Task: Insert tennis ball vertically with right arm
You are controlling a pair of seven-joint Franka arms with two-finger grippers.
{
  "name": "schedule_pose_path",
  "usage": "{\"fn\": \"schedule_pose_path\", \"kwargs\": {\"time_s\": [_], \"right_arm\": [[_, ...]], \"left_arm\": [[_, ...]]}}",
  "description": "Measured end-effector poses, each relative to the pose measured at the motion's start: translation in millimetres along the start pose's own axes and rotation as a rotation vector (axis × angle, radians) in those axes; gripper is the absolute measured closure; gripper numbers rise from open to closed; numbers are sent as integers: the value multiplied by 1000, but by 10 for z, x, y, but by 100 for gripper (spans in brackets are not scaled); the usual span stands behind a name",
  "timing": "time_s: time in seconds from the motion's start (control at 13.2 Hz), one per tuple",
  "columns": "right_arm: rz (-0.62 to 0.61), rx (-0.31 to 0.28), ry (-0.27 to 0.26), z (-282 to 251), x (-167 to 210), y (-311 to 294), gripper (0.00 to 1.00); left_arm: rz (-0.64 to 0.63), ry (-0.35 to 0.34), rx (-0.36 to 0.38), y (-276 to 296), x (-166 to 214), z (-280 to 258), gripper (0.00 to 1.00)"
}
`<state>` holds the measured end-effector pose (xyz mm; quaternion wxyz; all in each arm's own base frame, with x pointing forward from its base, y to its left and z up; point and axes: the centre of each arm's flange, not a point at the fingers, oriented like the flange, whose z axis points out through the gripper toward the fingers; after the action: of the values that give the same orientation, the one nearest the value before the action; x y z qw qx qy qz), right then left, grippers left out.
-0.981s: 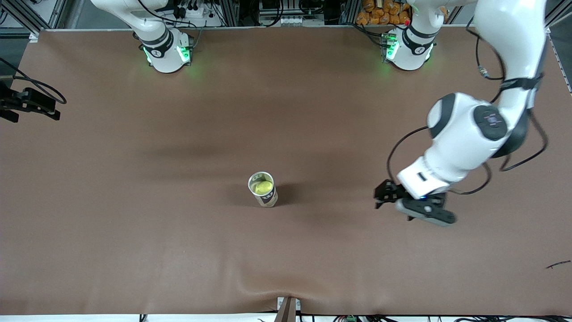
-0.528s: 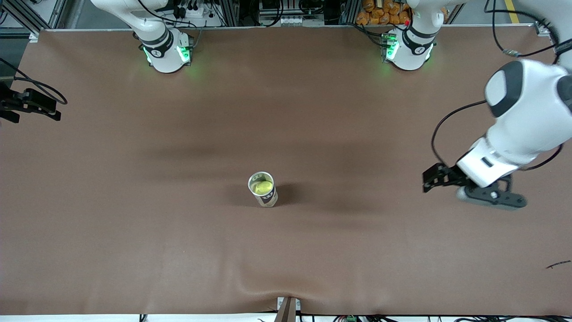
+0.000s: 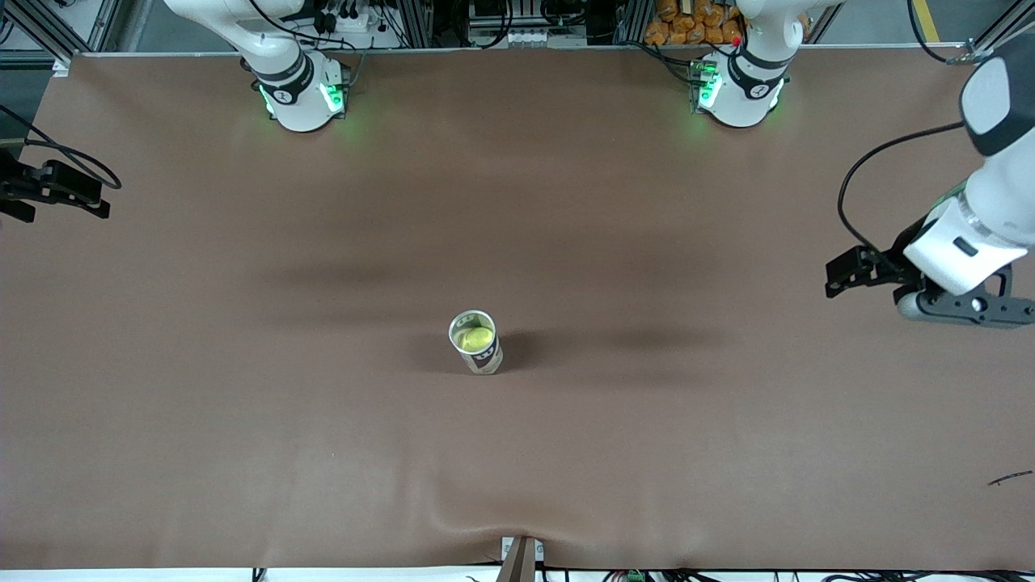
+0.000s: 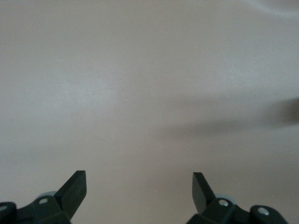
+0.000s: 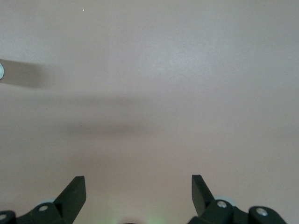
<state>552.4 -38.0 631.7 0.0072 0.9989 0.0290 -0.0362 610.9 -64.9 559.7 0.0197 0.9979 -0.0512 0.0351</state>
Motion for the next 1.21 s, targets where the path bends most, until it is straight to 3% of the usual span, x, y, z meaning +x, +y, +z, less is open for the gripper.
{"fn": "schedule_pose_path", "kwargs": {"time_s": [0.3, 0.6, 0.83, 1.21], "right_arm": [[0, 0, 0, 2, 0, 0, 0], [18, 0, 11, -8, 12, 2, 0], [99, 9, 24, -41, 18, -8, 0], [126, 37, 36, -87, 11, 15, 0]], "left_arm": [[-21, -28, 27, -58, -179, -248, 0], [-132, -49, 57, -133, -388, -525, 0], [-144, -42, 61, -86, -465, -640, 0], [-146, -45, 66, -74, -585, -664, 0]]}}
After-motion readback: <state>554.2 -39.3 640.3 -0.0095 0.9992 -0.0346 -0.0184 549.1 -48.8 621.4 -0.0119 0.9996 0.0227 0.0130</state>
